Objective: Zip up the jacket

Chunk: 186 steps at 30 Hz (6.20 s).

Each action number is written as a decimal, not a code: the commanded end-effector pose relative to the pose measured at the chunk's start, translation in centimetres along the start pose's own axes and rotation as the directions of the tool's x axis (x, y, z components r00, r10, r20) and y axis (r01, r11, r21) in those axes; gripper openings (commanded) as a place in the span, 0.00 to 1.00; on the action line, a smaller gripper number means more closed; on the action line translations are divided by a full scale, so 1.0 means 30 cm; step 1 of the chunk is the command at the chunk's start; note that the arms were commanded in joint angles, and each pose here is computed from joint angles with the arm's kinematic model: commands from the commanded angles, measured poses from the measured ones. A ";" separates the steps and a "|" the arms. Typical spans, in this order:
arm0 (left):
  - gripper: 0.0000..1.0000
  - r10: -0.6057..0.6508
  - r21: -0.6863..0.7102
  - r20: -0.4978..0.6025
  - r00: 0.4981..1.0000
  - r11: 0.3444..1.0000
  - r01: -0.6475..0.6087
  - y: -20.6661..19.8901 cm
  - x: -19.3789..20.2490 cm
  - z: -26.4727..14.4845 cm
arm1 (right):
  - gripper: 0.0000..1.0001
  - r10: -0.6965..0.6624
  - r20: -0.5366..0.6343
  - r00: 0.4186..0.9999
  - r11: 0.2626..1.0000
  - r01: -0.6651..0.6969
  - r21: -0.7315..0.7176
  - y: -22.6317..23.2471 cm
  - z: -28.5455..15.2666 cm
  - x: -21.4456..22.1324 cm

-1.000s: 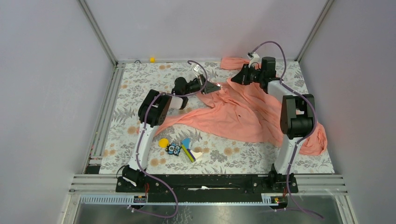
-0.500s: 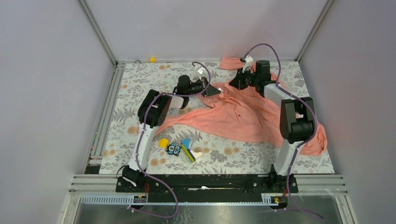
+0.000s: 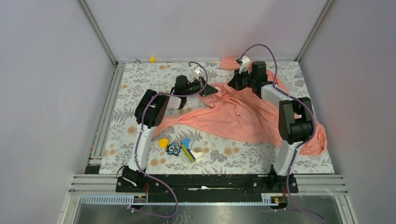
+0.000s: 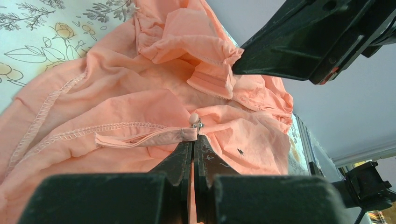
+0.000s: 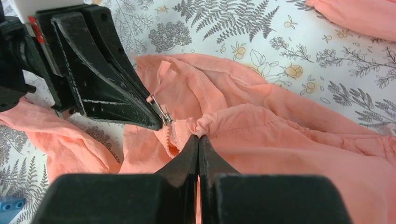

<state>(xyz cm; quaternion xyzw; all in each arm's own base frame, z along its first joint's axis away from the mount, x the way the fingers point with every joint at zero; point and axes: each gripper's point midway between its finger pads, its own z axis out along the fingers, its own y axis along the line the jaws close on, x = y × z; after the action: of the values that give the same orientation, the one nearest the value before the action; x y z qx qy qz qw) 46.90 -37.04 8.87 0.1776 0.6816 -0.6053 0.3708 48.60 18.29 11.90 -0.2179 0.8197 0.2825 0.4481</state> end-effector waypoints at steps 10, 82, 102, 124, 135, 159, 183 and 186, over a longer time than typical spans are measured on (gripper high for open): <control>0.00 0.074 0.064 0.087 0.993 0.995 -0.079 -0.093 -0.133 0.013 | 0.00 -0.082 0.070 0.994 0.996 0.080 0.029 0.018 -0.054 -0.069; 0.00 0.105 0.062 0.130 0.986 0.992 -0.114 -0.130 -0.149 -0.014 | 0.00 -0.167 -0.015 0.986 0.984 0.168 0.059 0.051 0.046 -0.024; 0.00 0.112 0.005 0.125 0.986 0.994 -0.113 -0.093 -0.148 -0.011 | 0.00 -0.164 0.006 0.986 0.986 0.164 0.011 0.082 0.048 -0.031; 0.00 0.114 0.017 0.134 0.984 0.993 -0.117 -0.106 -0.148 -0.010 | 0.00 -0.142 -0.004 0.990 0.989 0.142 0.047 0.056 0.060 -0.028; 0.00 0.115 0.030 0.137 0.984 0.992 -0.120 -0.119 -0.147 -0.010 | 0.00 -0.132 -0.012 0.991 0.990 0.132 0.050 0.050 0.069 -0.025; 0.00 0.123 0.008 0.098 0.988 0.992 -0.125 -0.103 -0.122 0.019 | 0.00 -0.133 0.006 0.991 0.991 0.132 0.037 0.061 0.066 -0.031; 0.00 0.109 -0.001 0.152 0.982 0.994 -0.111 -0.098 -0.155 -0.015 | 0.00 -0.130 -0.004 0.992 0.990 0.130 0.055 0.049 0.068 -0.027; 0.00 0.107 0.011 0.152 0.983 0.994 -0.110 -0.103 -0.154 -0.015 | 0.00 -0.127 -0.006 0.992 0.991 0.127 0.050 0.050 0.071 -0.025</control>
<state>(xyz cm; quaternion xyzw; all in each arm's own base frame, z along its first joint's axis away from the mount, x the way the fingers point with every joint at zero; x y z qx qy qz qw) 47.56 -36.42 9.57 0.1500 0.6782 -0.5937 0.4064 48.57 19.96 10.16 -0.2519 0.8260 0.2261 0.4507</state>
